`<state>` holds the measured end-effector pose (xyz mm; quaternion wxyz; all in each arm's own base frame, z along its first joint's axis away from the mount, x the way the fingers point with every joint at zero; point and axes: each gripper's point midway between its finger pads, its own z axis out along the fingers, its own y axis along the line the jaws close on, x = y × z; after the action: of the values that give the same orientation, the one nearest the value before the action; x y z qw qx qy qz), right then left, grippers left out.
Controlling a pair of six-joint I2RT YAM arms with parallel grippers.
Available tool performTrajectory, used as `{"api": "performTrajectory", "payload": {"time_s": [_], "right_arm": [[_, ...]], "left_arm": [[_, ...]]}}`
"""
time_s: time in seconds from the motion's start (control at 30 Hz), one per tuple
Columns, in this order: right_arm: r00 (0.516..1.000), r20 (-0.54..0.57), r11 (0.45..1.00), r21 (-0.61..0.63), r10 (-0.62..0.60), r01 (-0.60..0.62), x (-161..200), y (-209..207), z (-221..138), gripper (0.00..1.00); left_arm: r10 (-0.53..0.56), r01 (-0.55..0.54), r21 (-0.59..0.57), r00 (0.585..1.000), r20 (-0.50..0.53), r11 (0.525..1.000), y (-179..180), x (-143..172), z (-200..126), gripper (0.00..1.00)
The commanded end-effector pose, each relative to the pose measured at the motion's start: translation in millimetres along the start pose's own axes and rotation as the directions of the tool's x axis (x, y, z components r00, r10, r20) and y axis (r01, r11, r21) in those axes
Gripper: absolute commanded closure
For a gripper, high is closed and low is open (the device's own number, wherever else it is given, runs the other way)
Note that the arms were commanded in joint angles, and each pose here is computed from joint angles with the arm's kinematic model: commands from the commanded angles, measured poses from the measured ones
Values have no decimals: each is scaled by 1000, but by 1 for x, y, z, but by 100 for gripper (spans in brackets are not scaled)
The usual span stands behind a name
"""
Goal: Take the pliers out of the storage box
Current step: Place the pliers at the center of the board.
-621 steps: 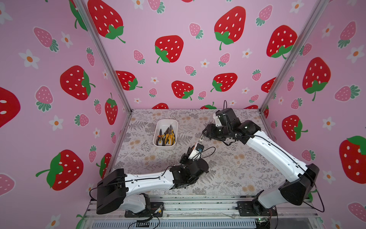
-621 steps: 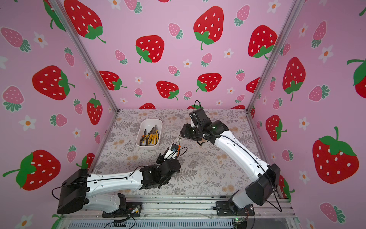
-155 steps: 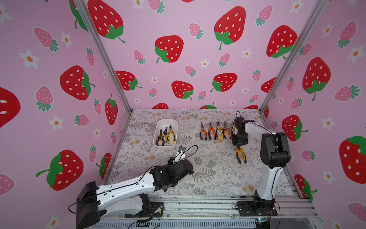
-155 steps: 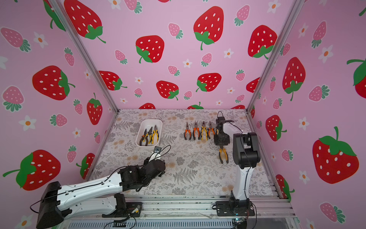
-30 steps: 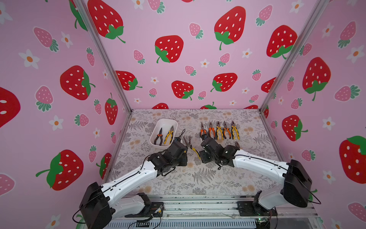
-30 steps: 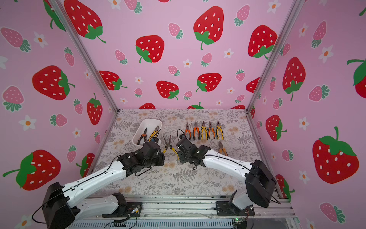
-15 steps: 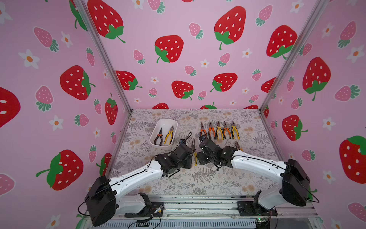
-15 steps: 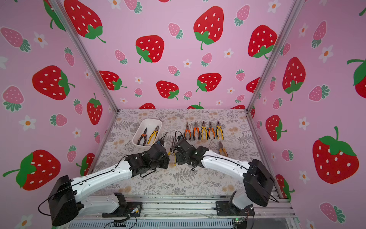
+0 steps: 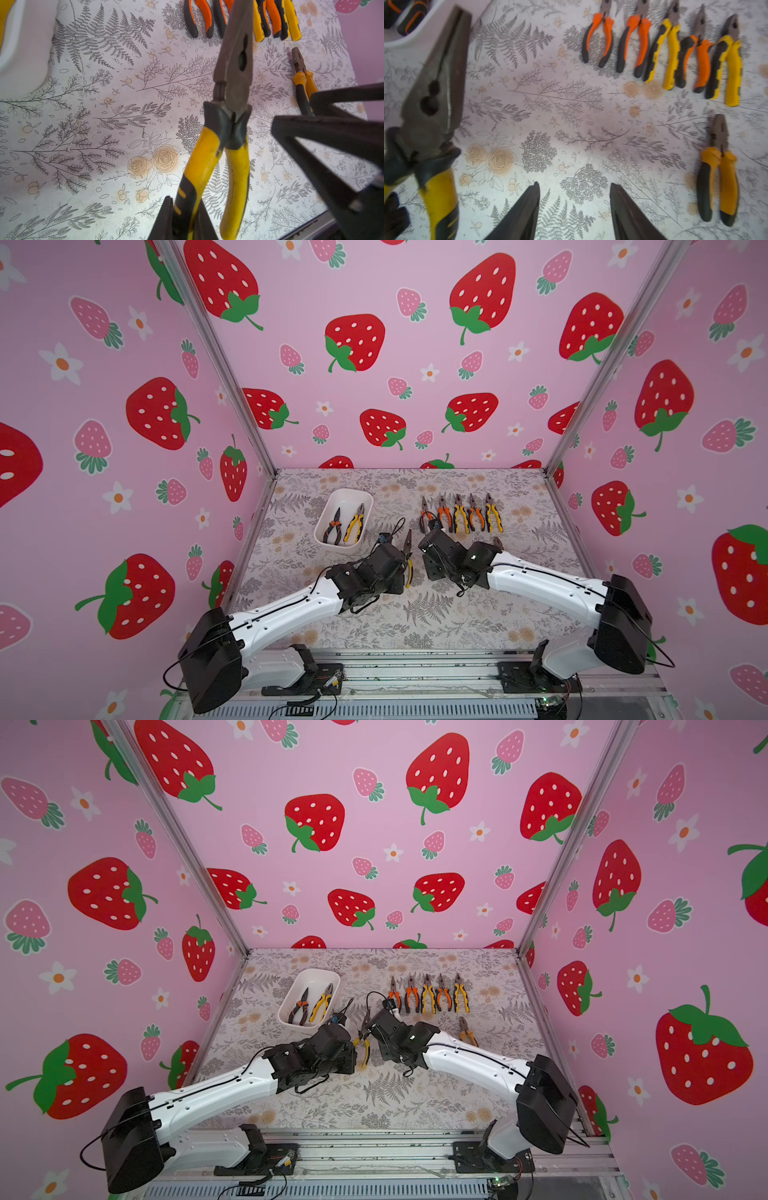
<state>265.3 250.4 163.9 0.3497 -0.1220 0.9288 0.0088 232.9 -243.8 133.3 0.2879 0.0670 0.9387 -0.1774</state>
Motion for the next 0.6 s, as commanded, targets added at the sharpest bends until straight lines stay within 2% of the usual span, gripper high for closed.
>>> {"api": "performTrajectory", "payload": {"time_s": [0.0,0.1,0.27,0.57], "right_arm": [[992,81,995,18,93,-94,-25,-20,-26,38],[987,38,988,-36,154,-152,-33,-13,-27,36],[980,-46,981,-9,193,-193,-44,-2,-21,33],[955,-90,955,-63,283,-289,-56,13,-11,39]], "left_arm": [[18,-20,31,998,63,999,-15,-12,-6,100],[40,-44,42,996,82,998,-21,-10,-5,100],[67,-73,44,990,123,996,-31,-5,-5,100],[129,-130,-7,973,191,992,-43,-5,-11,100]]}}
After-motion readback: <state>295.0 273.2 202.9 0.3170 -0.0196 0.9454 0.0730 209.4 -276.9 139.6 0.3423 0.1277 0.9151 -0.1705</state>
